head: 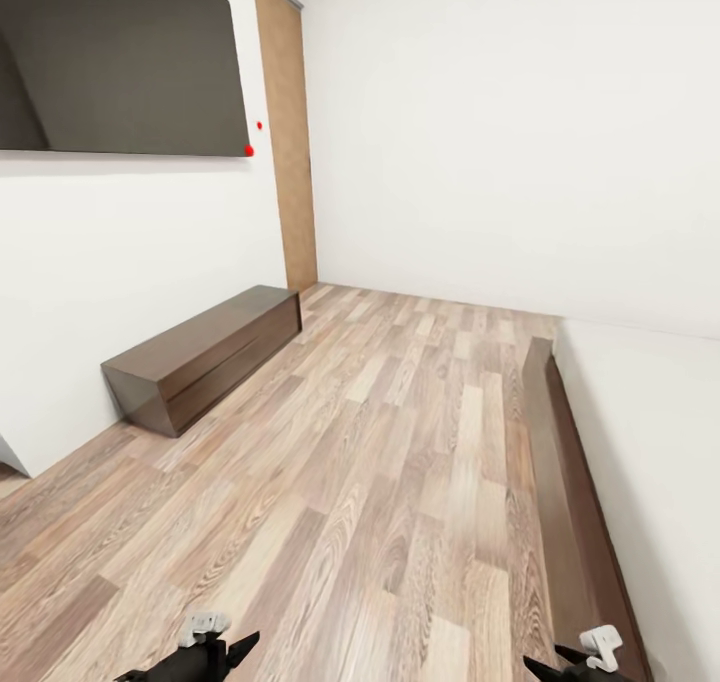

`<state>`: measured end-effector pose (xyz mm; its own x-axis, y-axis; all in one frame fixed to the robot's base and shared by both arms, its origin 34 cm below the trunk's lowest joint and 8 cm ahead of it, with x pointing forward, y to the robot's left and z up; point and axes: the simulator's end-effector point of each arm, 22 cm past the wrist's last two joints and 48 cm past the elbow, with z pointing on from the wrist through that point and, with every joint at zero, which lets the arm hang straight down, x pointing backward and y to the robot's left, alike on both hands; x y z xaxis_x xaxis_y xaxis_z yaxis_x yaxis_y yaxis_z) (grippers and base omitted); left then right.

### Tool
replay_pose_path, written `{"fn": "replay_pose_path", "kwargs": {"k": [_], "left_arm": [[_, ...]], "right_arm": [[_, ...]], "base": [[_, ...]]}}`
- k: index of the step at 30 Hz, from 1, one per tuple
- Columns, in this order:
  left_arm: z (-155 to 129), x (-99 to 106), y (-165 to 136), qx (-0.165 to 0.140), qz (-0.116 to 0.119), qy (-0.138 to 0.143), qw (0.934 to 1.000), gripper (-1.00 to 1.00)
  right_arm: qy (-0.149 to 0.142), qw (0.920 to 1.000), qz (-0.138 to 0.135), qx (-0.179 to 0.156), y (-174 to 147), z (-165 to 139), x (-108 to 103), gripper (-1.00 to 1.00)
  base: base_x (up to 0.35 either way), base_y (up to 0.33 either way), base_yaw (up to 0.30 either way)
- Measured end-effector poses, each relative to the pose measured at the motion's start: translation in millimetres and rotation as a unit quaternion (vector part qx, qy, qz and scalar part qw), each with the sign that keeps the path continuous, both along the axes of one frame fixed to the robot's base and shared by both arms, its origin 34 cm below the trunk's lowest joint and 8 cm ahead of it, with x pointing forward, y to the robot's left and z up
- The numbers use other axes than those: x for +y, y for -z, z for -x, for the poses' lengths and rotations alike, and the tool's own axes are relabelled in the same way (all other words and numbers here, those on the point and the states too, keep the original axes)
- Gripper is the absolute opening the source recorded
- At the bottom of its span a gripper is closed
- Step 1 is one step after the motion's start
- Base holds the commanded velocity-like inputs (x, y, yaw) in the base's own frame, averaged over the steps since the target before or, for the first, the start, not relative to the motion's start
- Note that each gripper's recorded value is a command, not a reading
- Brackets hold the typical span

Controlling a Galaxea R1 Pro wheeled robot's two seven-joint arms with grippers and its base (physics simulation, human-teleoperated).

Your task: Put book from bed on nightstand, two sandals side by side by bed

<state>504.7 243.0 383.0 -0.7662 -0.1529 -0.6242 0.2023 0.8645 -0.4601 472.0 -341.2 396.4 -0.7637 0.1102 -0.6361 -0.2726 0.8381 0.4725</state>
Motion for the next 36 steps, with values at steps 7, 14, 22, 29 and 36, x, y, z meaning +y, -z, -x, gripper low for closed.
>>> {"fn": "replay_pose_path", "kwargs": {"k": [7,14,22,29,36], "left_arm": [[0.1,0.0,0.1,0.0,0.0,0.0,1.0,1.0],[0.9,-0.4,0.6,0.001,0.0,0.001,1.0,1.0],[5.3,-1.7,4.1,0.006,0.001,0.0,1.0,1.0],[5.3,-4.3,3.9,-0.003,0.001,0.001,1.0,1.0],[4.8,-5.8,3.5,-0.005,0.002,0.001,1.0,1.0]], "right_arm": [[0.0,1.0,0.0,0.0,0.1,0.1,0.0,1.0],[0.004,0.9999,-0.002,0.015,8.5,11.1,4.8,1.0],[0.101,0.9885,0.108,0.029,47.2,2.4,-16.2,1.0],[0.181,0.9635,0.192,0.043,67.5,-1.8,-23.2,1.0],[0.191,0.9601,0.201,0.033,65.6,-5.4,-26.3,1.0]], "base": [[0.321,0.0,0.0],[0.309,0.0,0.0],[0.306,0.0,0.0],[0.305,0.0,0.0],[0.261,0.0,0.0]]}}
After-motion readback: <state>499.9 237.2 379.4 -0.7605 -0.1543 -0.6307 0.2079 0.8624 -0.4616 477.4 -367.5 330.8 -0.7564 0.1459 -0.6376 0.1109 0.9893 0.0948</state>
